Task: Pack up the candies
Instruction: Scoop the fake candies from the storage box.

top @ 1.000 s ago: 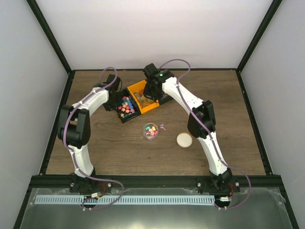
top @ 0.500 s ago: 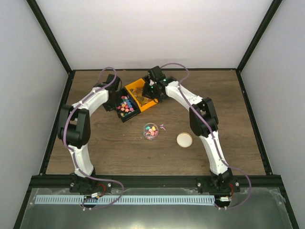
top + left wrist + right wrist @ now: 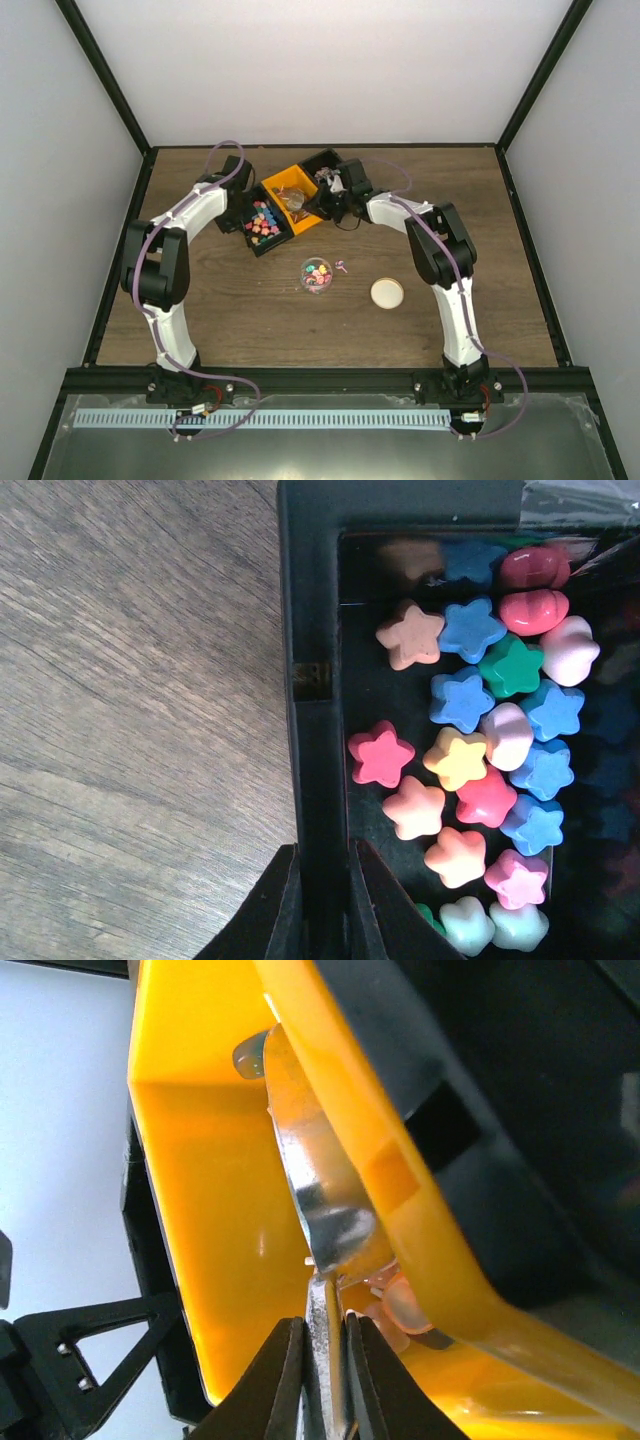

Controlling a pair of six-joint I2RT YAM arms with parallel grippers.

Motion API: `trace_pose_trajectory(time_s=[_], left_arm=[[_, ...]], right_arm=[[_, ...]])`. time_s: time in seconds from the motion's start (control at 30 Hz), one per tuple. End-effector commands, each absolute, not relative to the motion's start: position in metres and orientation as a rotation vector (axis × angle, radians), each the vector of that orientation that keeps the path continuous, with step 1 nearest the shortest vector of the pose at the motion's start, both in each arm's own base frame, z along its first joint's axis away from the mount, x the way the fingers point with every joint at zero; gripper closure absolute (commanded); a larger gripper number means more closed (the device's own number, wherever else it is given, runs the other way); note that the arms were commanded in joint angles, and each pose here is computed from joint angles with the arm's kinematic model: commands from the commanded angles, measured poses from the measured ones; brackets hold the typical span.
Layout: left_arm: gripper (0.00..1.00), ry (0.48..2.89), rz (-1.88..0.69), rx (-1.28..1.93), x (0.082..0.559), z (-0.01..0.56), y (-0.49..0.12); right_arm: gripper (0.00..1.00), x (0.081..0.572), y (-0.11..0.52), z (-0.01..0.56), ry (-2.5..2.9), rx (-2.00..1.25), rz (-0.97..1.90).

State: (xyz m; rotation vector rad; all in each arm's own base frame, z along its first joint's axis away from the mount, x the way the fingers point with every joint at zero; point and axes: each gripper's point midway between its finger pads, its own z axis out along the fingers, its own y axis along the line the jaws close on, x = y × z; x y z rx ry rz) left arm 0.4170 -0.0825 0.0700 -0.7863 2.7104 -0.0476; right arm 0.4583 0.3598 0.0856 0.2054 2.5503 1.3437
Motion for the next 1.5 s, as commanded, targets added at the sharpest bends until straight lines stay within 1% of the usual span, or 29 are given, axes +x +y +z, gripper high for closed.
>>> trace_pose_trajectory(time_s=[0.0,0.13,0.33,0.8,1.0,1.27,1.47], left_arm=[[0.96,2.962,0.025,-0.757,0.37,0.011,-0.088],[0.96,2.962,0.024,-0.756,0.369,0.011,-0.089],[0.96,2.961,0.023,-0.753,0.369,0.012,-0.089],[0.96,2.965,0.015,-0.752,0.371,0.01,-0.09],[0.96,2.966,0.017,-0.752,0.373,0.009,-0.09],[0.96,2.97,0.02,-0.759,0.372,0.007,-0.088],[0.96,2.973,0.019,-0.761,0.372,0.006,-0.088]], right_arm=[[0.99,0.387,0.401,0.11,2.656,0.031,1.714],[0.99,0.383,0.395,0.107,2.655,0.093,1.779],[0.99,0.377,0.377,0.133,2.48,0.126,1.97],[0.99,0.373,0.352,0.143,2.287,0.194,2.143],[0.99,0.375,0.347,0.15,2.252,0.195,2.149],[0.99,0.377,0.338,0.145,2.291,0.222,2.064],[0.99,0.371,0.334,0.148,2.283,0.194,2.055]])
